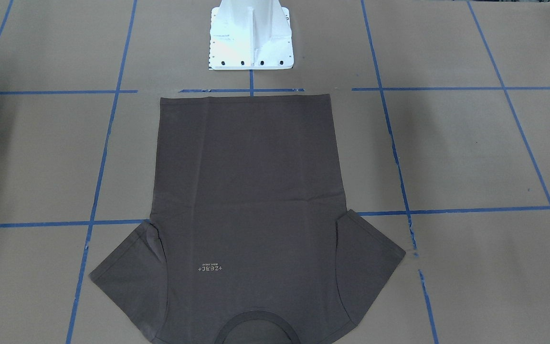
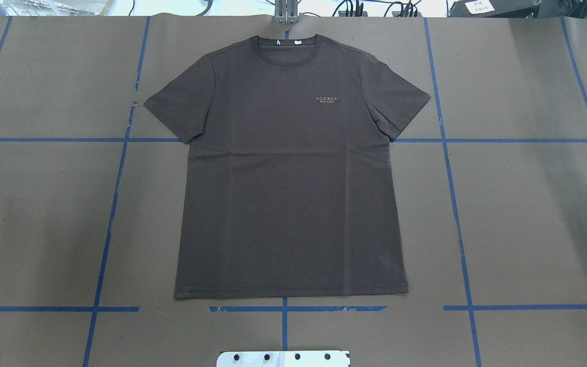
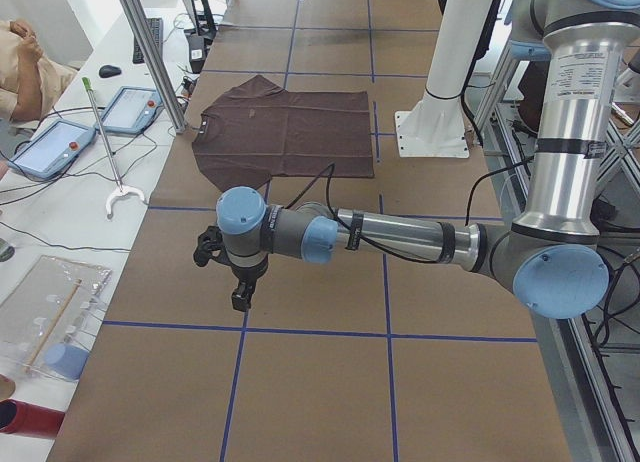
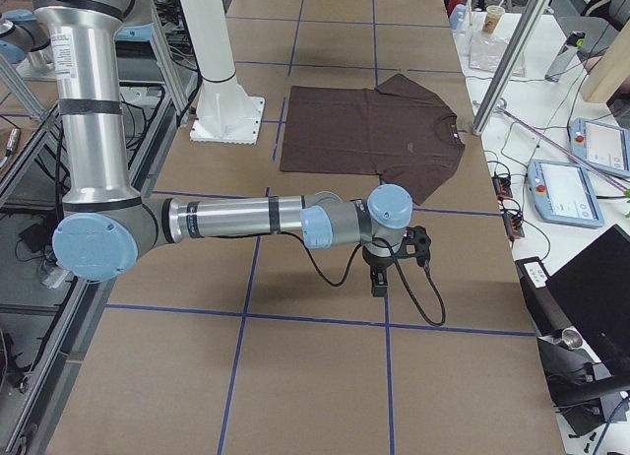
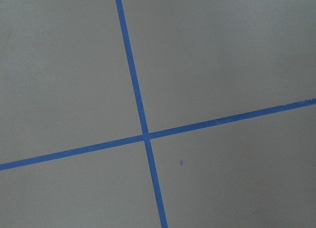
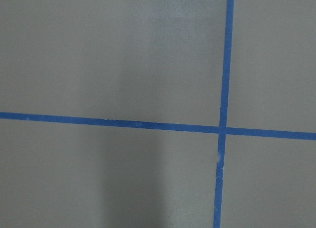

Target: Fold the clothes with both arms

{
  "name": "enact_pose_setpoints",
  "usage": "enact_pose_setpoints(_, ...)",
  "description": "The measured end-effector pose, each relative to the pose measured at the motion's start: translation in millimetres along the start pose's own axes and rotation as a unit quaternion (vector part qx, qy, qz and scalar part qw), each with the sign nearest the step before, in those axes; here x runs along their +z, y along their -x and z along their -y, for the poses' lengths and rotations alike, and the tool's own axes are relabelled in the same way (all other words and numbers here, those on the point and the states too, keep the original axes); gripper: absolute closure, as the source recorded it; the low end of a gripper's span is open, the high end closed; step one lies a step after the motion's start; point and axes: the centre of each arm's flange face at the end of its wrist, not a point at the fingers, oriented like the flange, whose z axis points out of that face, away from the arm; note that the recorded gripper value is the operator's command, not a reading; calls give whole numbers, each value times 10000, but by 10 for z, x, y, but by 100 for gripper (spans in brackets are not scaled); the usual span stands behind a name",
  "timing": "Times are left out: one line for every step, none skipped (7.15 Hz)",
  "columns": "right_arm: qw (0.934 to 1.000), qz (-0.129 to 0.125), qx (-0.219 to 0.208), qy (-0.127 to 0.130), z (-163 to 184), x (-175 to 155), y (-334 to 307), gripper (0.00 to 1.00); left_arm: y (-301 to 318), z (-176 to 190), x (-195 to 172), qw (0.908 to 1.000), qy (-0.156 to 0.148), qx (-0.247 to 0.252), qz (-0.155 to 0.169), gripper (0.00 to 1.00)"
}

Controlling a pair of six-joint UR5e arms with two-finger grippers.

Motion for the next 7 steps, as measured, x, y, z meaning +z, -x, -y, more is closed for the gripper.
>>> enact_pose_setpoints(10000,4,-2,11,-6,11,-4,0,-5,1,-4,10000,-17,43,-1,0)
enact_pose_setpoints(10000,-4,-14,32,-21,34,-17,0,-15,7,-13,9999,-48,120,-2,0)
enact_pose_setpoints(10000,-5,-39,57,-28,62,-7,0,-25,14,-24,9998,-71,159,-1,0)
enact_pose_setpoints(9999,3,-94,100,-22,110,53,0,-36,19,-31,9998,-82,167,0,0)
enact_pose_setpoints(9996,18,-218,158,1,192,185,0,-54,22,-43,9998,-97,171,-1,0)
enact_pose_setpoints(9991,47,-378,172,51,309,405,0,-68,21,-51,9998,-106,172,-26,0)
enact_pose_setpoints(9991,110,-402,109,148,439,735,0,-87,18,-52,9998,-107,159,-109,0)
